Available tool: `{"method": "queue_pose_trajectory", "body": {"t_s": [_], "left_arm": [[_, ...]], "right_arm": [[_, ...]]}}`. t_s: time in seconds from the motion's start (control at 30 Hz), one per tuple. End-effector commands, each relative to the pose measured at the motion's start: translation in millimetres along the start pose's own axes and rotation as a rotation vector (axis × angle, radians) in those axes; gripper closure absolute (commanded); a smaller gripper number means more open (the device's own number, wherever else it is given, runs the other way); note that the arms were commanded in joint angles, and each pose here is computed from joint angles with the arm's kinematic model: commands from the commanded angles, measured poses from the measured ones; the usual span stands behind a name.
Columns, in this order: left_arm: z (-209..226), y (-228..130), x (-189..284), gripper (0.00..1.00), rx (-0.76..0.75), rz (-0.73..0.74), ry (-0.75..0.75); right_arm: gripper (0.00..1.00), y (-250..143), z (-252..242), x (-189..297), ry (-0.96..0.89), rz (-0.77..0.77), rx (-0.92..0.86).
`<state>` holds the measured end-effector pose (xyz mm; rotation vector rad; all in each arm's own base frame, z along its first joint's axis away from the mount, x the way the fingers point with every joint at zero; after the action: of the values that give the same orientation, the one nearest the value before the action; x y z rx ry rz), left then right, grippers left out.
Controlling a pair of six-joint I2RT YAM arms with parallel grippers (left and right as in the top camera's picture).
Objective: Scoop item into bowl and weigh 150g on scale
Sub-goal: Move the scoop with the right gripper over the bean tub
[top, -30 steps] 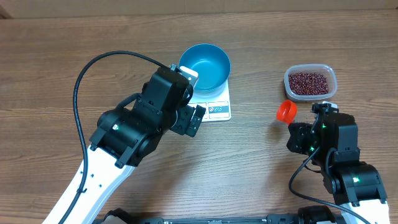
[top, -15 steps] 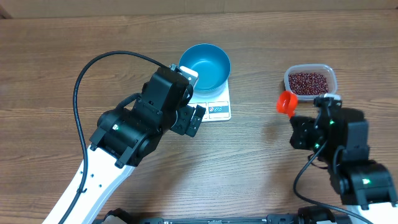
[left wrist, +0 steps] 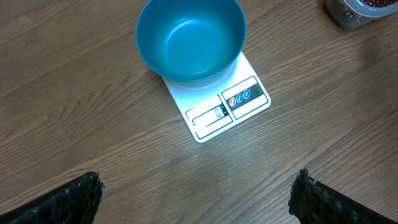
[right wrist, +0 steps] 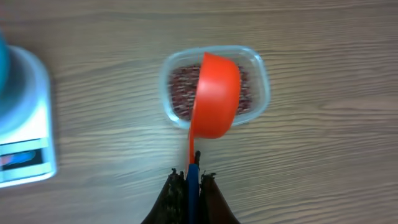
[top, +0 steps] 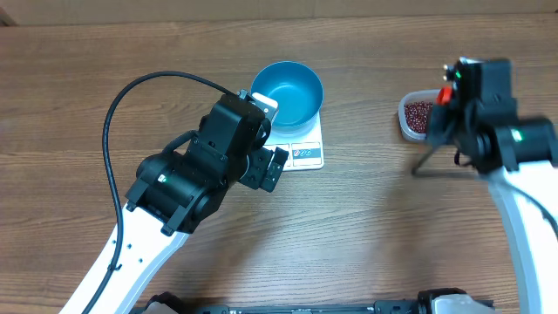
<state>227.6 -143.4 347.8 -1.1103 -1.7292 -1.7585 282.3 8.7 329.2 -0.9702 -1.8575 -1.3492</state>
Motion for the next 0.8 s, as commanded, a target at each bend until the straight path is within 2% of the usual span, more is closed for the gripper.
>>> {"method": "queue_pose_trajectory", "body": {"t_s": [0.0,0.23,0.47,0.63,0.77], "left_arm": [[1,2,-1,0.0,-0.012,-0.001,-0.005],[1,2,-1,0.0,-0.012,-0.001,-0.005],[1,2,-1,0.0,-0.012,-0.001,-0.005],[1,2,-1,0.0,-0.012,-0.001,-0.005],[1,2,-1,0.0,-0.012,-0.001,-0.005]], "right_arm": [[0.96,13,-9,-19,-0.14,0.051,0.029],[0.96,28,-18,-55,-0.179,0.063,0.103],[0.96,25,-38,-78,-0.199,0.118,0.133],[0.96,25,-29,-100,-0.074,0.144,0.238],[0.96,23,-24,-120,-0.043,0.19,0.288]]}}
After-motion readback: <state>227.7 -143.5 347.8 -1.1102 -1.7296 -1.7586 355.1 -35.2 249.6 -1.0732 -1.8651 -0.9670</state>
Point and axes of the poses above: each gripper's point midway between its finger pads, its own x axis back along the fingers, its own z axis along the line the jaws close on, y = z × x, the point moved 10 cm from there along x, back along the fingers, and after that the axes turned 14 degrees about x, right-handed, at the moved point
